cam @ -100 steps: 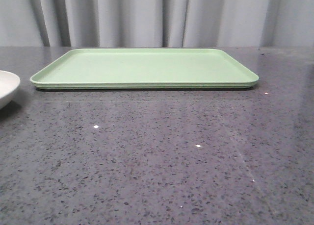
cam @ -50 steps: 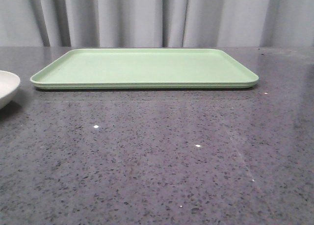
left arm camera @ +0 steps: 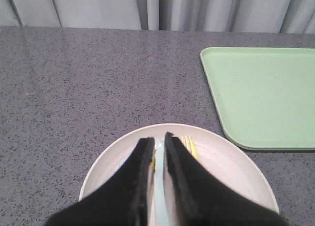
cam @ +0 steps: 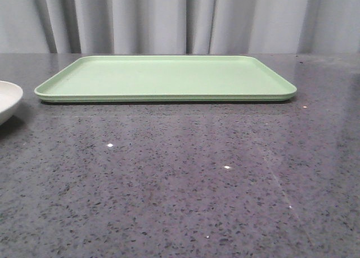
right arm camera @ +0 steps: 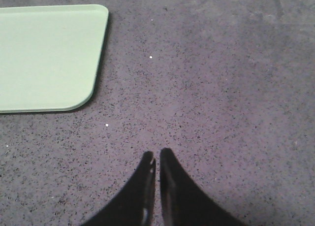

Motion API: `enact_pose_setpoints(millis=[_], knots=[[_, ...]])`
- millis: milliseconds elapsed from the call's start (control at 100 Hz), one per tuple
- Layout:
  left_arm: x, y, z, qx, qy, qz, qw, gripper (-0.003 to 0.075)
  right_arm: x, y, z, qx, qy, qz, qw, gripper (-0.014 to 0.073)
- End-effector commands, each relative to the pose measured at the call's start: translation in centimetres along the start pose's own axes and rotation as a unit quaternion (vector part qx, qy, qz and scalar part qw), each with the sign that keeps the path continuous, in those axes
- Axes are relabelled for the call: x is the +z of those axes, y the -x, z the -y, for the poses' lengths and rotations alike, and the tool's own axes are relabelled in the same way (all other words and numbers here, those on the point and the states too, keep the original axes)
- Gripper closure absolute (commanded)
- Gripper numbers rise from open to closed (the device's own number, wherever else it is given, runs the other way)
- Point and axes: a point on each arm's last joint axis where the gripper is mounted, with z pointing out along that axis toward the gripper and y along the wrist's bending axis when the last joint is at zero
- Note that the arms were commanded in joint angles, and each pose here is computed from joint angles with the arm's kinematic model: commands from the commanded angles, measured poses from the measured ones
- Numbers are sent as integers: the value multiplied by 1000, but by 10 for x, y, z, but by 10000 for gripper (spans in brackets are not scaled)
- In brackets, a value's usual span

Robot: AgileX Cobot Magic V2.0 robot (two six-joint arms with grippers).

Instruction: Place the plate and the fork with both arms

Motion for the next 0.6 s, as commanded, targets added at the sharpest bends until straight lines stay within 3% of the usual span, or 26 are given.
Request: enact_pose_setpoints(millis=[0,140,250,590], knots=[[0,17,3,-4,-9,43,999,530,0,18,-1,-8,-2,35,999,386],[0,17,2,-1,-7,41,999,350,2,18,-1,-8,-3,31,999,203],[0,17,2,-1,-7,41,999,256,2,18,-1,-8,-3,32,999,155],[0,22,2,4,-4,64,998,266,2,21,-2,-1,4,48,999,158]])
